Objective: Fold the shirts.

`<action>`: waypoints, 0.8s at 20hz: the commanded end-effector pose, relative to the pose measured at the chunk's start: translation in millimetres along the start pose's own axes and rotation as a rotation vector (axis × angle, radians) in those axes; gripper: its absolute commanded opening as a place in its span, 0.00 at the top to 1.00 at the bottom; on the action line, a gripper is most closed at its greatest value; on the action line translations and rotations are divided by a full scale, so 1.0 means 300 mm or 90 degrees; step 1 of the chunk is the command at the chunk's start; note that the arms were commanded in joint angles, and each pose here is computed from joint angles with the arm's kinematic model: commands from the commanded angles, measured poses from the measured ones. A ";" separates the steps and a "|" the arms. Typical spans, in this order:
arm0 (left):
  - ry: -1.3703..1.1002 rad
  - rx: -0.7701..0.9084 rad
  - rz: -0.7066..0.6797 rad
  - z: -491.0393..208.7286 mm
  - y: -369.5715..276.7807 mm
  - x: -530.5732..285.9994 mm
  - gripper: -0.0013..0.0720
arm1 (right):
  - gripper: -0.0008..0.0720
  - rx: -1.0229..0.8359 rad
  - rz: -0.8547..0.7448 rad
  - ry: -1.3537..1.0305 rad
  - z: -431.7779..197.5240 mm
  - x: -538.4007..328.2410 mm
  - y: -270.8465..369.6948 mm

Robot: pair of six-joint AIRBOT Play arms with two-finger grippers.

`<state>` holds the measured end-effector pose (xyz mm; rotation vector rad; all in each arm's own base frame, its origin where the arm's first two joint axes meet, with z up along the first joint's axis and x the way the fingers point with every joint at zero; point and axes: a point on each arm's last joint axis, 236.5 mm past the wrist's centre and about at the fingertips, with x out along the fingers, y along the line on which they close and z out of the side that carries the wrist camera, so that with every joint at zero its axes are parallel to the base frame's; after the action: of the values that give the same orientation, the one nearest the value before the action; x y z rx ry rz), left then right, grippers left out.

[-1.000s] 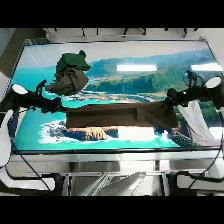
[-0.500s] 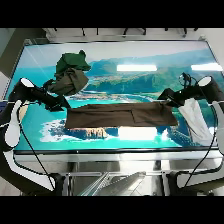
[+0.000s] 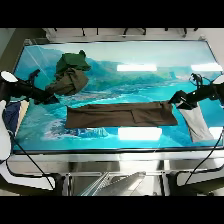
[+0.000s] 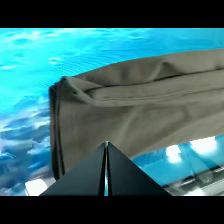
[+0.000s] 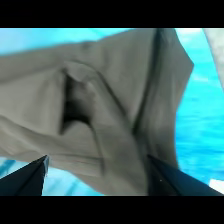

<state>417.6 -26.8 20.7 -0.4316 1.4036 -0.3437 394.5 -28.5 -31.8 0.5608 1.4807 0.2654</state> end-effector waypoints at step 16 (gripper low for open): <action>-0.006 0.145 -0.011 -0.064 -0.311 -0.013 0.96 | 0.03 -0.004 0.212 0.087 -0.018 0.219 0.031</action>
<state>402.5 -93.2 74.3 -0.2788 1.3106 -0.4789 393.9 2.3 -91.0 0.7680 1.5305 0.5306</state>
